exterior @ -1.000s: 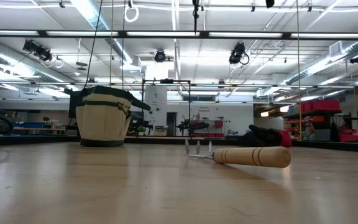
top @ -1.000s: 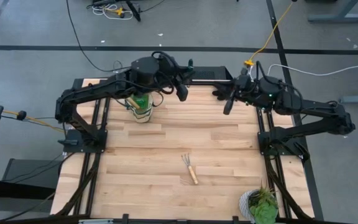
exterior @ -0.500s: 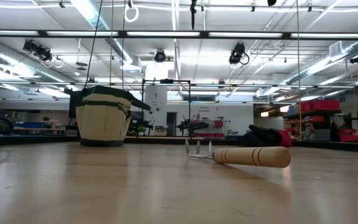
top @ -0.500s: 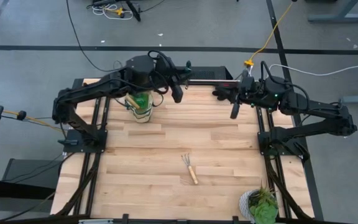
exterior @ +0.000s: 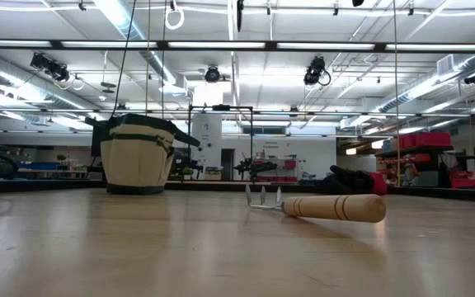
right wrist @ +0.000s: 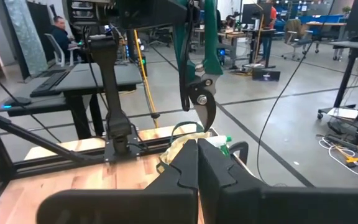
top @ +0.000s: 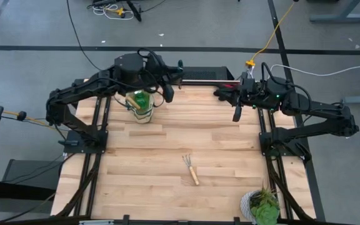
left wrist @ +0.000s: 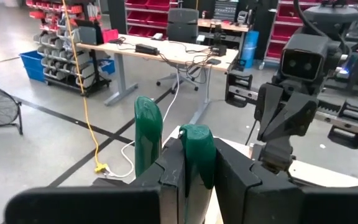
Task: Pick & Place Garden tools in Gardening bag
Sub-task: Put the dark green shears into the gardening bag
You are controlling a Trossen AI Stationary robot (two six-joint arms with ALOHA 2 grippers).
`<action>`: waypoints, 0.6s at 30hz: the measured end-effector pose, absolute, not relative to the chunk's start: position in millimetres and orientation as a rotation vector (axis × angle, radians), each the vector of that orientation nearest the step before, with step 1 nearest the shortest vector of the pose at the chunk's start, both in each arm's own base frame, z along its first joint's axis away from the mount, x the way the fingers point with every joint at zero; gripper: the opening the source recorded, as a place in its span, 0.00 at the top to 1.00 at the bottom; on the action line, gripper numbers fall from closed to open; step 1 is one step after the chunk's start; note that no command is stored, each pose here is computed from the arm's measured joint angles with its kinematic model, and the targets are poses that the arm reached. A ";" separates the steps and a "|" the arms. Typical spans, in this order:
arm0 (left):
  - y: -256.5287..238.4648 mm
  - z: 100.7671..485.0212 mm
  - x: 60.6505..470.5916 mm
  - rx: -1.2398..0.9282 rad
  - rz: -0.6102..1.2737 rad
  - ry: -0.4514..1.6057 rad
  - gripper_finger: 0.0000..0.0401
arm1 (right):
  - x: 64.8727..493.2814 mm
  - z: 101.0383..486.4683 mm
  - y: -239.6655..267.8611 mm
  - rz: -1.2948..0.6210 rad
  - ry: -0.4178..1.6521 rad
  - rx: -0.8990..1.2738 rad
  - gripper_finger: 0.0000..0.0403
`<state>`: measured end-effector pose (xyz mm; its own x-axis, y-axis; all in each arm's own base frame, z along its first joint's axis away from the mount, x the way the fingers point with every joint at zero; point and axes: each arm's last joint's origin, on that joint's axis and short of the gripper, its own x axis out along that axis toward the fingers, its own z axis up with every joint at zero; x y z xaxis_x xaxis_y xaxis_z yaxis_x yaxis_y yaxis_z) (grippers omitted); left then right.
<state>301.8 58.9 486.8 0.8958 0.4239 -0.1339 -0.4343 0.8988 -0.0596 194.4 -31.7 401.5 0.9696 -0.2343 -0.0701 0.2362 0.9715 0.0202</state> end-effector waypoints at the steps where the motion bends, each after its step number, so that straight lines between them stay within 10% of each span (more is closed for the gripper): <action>1: 58.6 486.9 301.7 -0.091 0.444 0.118 0.85 | 194.4 401.5 -31.7 -0.238 0.067 0.028 1.00; 18: 46.4 442.8 319.8 -0.144 0.427 0.212 0.85 | 194.3 400.6 -31.7 -0.238 0.077 0.027 1.00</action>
